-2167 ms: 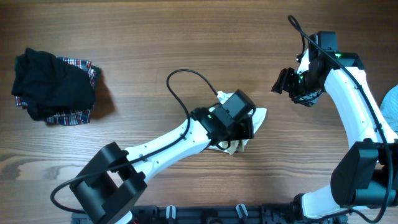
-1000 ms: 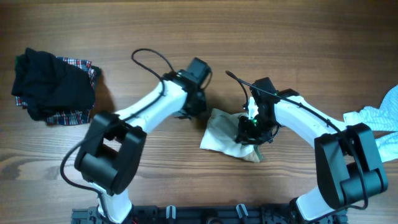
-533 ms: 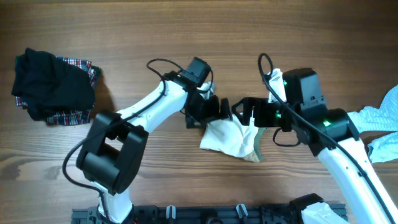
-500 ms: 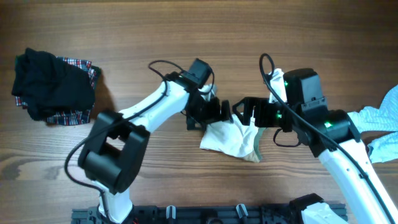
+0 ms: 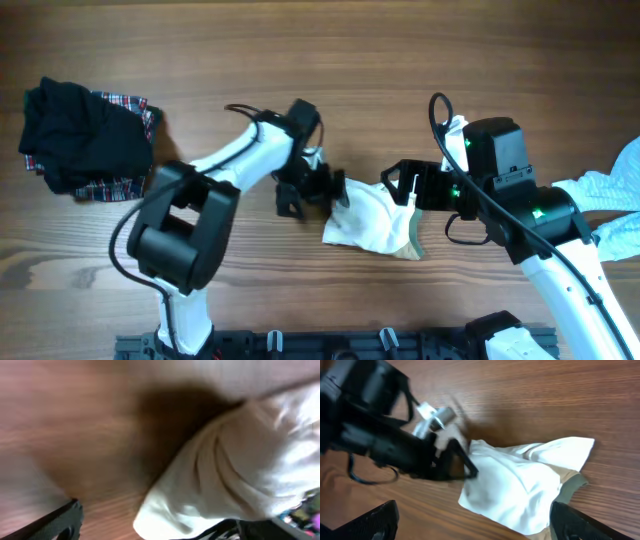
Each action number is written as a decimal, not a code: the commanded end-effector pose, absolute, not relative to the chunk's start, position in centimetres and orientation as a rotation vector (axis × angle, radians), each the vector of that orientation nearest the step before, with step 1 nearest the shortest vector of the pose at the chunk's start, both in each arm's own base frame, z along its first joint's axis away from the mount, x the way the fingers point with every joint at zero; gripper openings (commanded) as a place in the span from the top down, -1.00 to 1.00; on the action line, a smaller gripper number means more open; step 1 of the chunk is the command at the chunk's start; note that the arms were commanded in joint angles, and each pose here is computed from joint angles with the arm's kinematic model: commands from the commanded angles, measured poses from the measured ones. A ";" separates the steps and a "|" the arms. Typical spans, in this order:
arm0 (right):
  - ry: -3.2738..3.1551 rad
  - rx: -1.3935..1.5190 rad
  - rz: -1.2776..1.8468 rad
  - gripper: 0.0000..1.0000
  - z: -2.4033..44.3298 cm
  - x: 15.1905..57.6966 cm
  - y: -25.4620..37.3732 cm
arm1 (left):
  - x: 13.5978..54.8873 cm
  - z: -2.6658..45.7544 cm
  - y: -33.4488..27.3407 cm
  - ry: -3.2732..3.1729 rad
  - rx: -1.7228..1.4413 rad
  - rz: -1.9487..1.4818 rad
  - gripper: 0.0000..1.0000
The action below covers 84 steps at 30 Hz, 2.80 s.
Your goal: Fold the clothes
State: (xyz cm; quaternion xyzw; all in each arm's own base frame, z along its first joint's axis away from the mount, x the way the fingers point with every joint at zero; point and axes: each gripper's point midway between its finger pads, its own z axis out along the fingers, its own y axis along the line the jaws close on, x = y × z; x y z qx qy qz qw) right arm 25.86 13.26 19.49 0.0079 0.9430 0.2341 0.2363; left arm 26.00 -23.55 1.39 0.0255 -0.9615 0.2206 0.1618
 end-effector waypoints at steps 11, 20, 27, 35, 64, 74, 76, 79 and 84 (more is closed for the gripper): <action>2.558 0.052 0.581 -0.96 20.1 26.2 12.3 | 23.9 0.7 -30.5 -2.596 -0.167 0.939 -0.88; 2.560 0.062 0.552 -0.96 19.9 26.3 12.0 | 23.5 4.1 -33.3 -2.423 -0.425 1.315 0.49; 2.592 0.071 0.534 -0.96 19.4 25.7 11.7 | 25.3 4.7 -32.3 -2.423 -0.369 1.383 0.92; 2.597 0.072 0.532 -0.95 19.4 25.6 11.6 | 27.4 2.6 -29.8 -2.562 -0.200 1.213 0.09; 2.553 0.108 0.527 -0.94 20.5 25.2 11.1 | 36.2 12.7 -28.3 -2.467 0.099 1.728 0.92; 2.536 0.145 0.547 -0.96 20.8 25.6 11.2 | 48.9 29.7 -11.3 -2.529 0.582 2.471 0.92; 2.537 0.163 0.552 -0.96 20.8 25.6 11.2 | 49.8 30.6 -7.1 -2.560 0.687 2.540 0.92; 2.541 0.169 0.557 -0.96 20.8 25.5 11.3 | 50.3 30.6 0.2 -2.611 0.905 2.567 0.92; 2.564 0.174 0.549 -0.96 20.4 25.1 11.1 | 49.1 30.4 10.0 -2.644 1.220 2.569 0.92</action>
